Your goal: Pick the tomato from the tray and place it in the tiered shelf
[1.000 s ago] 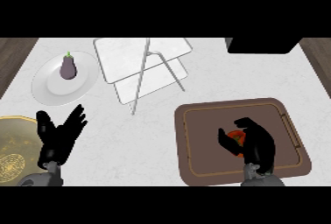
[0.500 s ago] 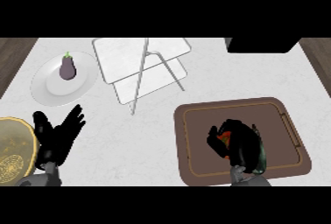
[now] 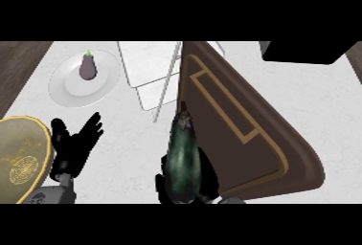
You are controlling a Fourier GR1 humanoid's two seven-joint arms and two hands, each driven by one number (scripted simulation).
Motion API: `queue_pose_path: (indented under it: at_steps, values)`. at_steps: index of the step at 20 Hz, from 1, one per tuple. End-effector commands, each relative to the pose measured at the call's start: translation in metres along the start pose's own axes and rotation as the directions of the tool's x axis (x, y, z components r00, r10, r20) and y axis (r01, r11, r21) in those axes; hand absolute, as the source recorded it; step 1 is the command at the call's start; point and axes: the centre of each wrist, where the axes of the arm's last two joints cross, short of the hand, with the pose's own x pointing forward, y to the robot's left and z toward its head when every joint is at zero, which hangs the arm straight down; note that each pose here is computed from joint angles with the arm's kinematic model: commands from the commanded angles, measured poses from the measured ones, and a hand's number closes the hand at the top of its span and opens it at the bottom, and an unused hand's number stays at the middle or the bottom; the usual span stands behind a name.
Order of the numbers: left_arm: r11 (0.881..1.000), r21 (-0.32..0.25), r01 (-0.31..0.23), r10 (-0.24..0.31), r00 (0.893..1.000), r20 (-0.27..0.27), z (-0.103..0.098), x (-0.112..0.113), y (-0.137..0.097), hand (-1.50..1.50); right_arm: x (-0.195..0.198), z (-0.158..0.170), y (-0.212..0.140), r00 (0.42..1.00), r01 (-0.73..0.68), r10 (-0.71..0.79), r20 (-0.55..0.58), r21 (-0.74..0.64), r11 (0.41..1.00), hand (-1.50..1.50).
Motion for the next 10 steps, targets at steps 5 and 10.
queue_pose_path:
  at_steps: [5,10]
  values:
    - [0.998,0.059,-0.023,0.024,1.000,-0.006,-0.006,0.006,0.003,0.00,0.094,0.029,-0.082,0.962,0.076,-0.038,0.271,-0.131,0.988,1.50]
    - [0.998,0.064,-0.021,0.022,1.000,-0.013,0.001,-0.004,0.015,0.00,0.127,0.047,-0.142,0.974,0.084,-0.038,0.222,-0.202,0.976,1.50]
